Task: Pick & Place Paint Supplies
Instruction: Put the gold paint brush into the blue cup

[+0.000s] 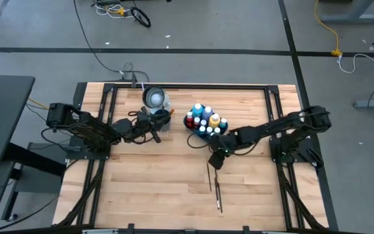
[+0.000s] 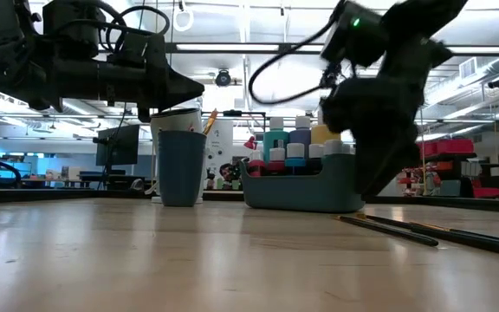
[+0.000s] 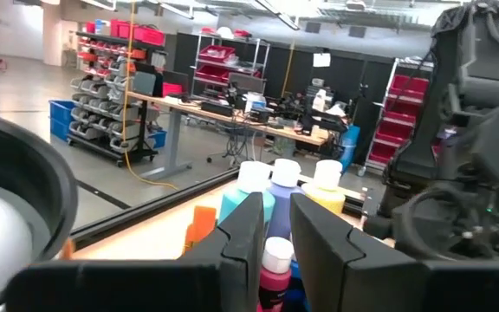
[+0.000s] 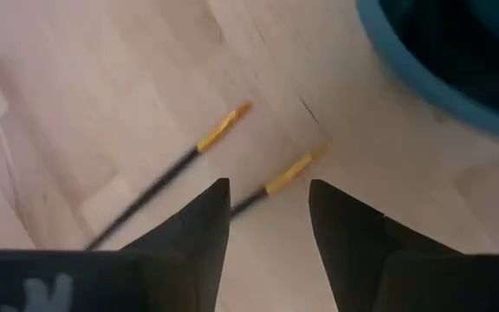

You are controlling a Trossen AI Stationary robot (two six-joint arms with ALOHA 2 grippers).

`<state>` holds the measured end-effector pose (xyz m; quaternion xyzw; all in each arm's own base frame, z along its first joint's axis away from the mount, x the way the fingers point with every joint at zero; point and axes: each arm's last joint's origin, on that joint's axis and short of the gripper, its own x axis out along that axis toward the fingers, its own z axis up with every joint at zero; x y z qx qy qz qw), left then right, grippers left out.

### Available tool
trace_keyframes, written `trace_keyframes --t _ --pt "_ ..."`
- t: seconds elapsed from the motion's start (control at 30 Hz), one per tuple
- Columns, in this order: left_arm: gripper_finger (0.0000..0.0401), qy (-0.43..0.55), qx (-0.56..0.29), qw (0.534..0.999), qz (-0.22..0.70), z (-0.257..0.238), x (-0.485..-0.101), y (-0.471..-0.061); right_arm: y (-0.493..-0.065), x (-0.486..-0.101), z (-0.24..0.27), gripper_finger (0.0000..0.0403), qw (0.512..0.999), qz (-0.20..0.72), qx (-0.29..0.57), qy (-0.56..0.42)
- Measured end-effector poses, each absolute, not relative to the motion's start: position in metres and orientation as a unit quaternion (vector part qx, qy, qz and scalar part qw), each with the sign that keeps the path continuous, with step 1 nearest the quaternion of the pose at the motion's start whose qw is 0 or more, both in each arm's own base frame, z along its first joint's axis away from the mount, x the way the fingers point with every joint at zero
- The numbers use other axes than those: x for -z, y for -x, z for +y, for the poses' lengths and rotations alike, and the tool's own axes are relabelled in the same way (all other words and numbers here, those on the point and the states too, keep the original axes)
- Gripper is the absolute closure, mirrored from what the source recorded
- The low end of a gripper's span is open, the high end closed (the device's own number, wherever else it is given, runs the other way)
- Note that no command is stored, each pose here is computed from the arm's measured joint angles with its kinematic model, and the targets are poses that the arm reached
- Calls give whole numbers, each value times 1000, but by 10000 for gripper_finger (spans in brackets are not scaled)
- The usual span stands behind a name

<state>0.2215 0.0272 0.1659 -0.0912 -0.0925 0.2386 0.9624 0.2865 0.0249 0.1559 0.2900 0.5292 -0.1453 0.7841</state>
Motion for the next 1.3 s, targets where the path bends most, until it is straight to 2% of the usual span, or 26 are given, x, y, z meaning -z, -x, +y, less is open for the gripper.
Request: trace_keyframes --t 0.33,0.6,0.8,0.93,1.13,1.3 --pt "335 69 -240 964 -87 27 -166 -221 -296 -135 8 242 777 534 174 -285" --pt "335 56 -240 966 -83 27 -166 -222 -293 -133 15 284 768 553 163 -278" --pt "335 55 -242 965 -83 27 -166 -221 -288 -140 18 289 768 557 157 -273" --pt "335 55 -242 965 -84 27 -166 -221 -283 -160 18 285 755 572 157 -280" --pt "335 58 -242 965 -84 27 -166 -222 -284 -175 40 286 738 589 118 -308" --pt "335 58 -242 965 -84 27 -166 -222 -284 -157 59 286 727 619 115 -276"
